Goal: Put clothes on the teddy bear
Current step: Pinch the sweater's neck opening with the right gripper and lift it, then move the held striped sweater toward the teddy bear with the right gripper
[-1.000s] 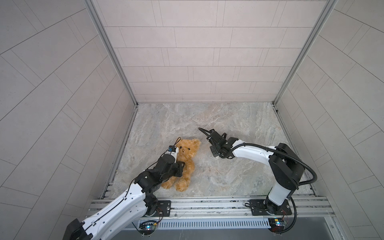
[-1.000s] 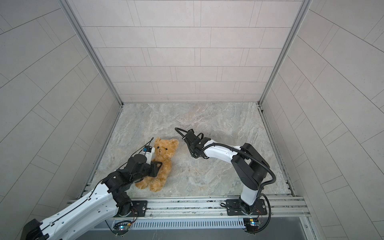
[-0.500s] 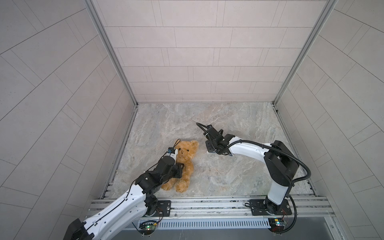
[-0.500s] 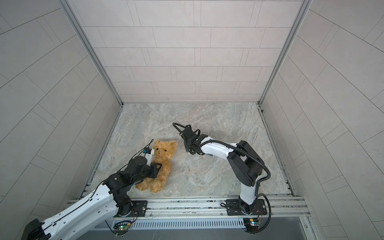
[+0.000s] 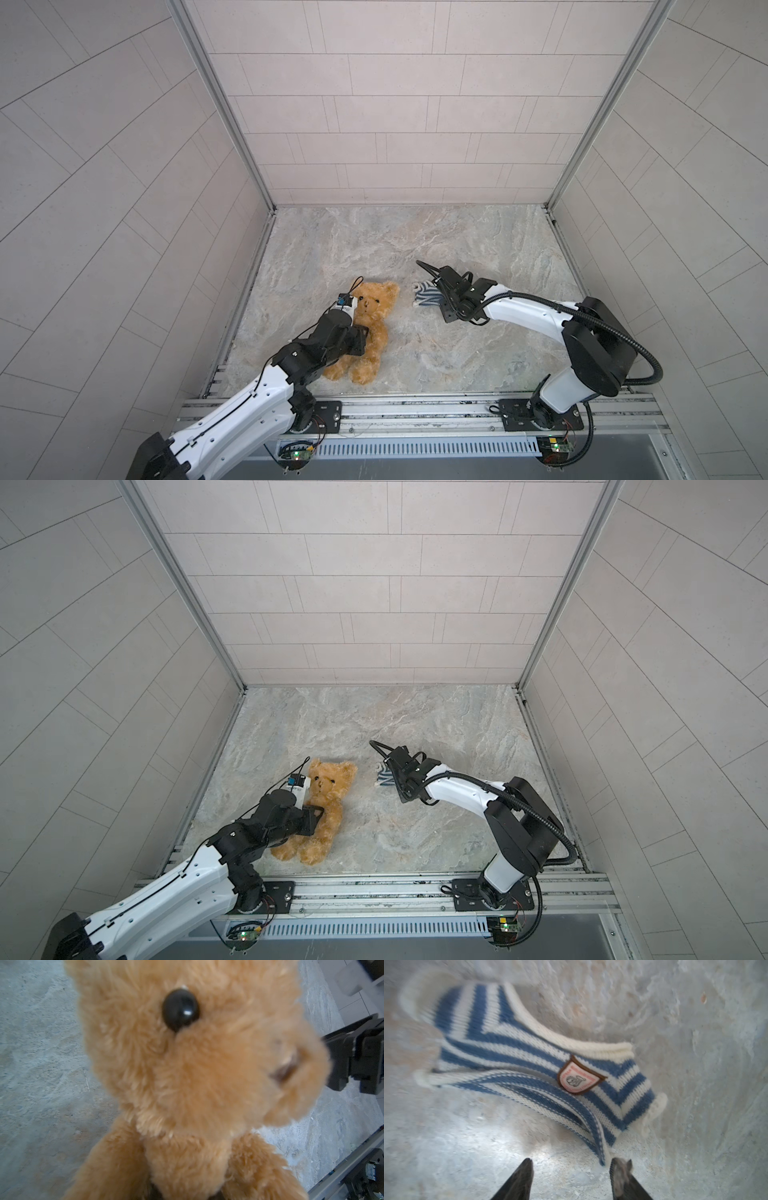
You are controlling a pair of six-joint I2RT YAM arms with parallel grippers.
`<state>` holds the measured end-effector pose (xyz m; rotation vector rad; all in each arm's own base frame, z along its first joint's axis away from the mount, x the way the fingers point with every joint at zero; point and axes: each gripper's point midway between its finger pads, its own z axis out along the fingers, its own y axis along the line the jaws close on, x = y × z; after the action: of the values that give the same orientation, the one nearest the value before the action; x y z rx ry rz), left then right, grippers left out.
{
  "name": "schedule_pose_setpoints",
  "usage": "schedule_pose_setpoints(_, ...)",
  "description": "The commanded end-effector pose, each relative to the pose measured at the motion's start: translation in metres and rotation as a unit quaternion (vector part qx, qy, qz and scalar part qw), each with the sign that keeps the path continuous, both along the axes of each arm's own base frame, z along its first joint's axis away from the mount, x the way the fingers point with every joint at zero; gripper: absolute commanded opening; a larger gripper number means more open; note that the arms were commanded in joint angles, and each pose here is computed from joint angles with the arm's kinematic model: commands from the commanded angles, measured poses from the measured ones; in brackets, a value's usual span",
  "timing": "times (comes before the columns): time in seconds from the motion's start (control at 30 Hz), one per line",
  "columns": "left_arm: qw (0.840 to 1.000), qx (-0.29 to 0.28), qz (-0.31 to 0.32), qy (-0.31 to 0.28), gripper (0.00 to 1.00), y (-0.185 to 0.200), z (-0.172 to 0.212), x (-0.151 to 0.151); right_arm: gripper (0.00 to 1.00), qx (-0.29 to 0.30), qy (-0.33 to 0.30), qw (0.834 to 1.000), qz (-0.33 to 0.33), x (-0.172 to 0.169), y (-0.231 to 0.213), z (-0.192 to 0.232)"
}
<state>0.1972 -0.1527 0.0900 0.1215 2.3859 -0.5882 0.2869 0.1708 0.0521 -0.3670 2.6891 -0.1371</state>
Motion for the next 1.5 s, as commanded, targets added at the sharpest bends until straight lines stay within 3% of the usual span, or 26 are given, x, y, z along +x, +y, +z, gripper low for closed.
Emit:
schedule_pose_setpoints(0.0, 0.998, -0.033, -0.003, -0.044, 0.22, -0.009, 0.030, 0.012, 0.64, -0.001, -0.019, 1.000, -0.011, 0.005, -0.003, 0.005)
schedule_pose_setpoints(0.2, 0.998, -0.033, 0.003, -0.052, 0.22, -0.008, 0.034, 0.015, 0.64, 0.009, -0.006, 1.000, -0.022, 0.004, -0.014, -0.008)
schedule_pose_setpoints(0.33, 0.998, -0.037, 0.003, -0.057, 0.22, -0.008, 0.037, 0.015, 0.58, 0.024, 0.000, 0.999, -0.030, 0.003, -0.019, -0.016)
schedule_pose_setpoints(0.4, 0.997, -0.040, 0.003, -0.059, 0.22, -0.009, 0.038, 0.016, 0.52, 0.026, 0.000, 0.999, -0.031, 0.002, -0.020, -0.017)
schedule_pose_setpoints(0.53, 0.997, -0.040, 0.002, -0.058, 0.22, -0.010, 0.038, 0.017, 0.29, 0.029, 0.007, 0.999, -0.028, 0.000, -0.019, -0.021)
schedule_pose_setpoints(0.8, 0.998, -0.038, 0.003, -0.056, 0.22, -0.009, 0.034, 0.016, 0.00, 0.033, 0.013, 0.999, -0.023, -0.002, -0.017, -0.027)
schedule_pose_setpoints(1.0, 0.999, -0.027, 0.003, -0.043, 0.22, -0.009, 0.024, 0.015, 0.00, 0.055, 0.018, 0.998, -0.007, -0.019, -0.001, -0.025)
schedule_pose_setpoints(1.17, 0.999, -0.016, 0.000, -0.038, 0.21, -0.010, 0.019, 0.018, 0.13, 0.114, 0.019, 0.993, 0.006, -0.035, 0.024, -0.014)
schedule_pose_setpoints(1.47, 1.000, 0.021, 0.001, -0.021, 0.20, -0.005, 0.006, 0.020, 0.35, 0.095, 0.017, 0.993, 0.067, -0.024, 0.044, 0.028)
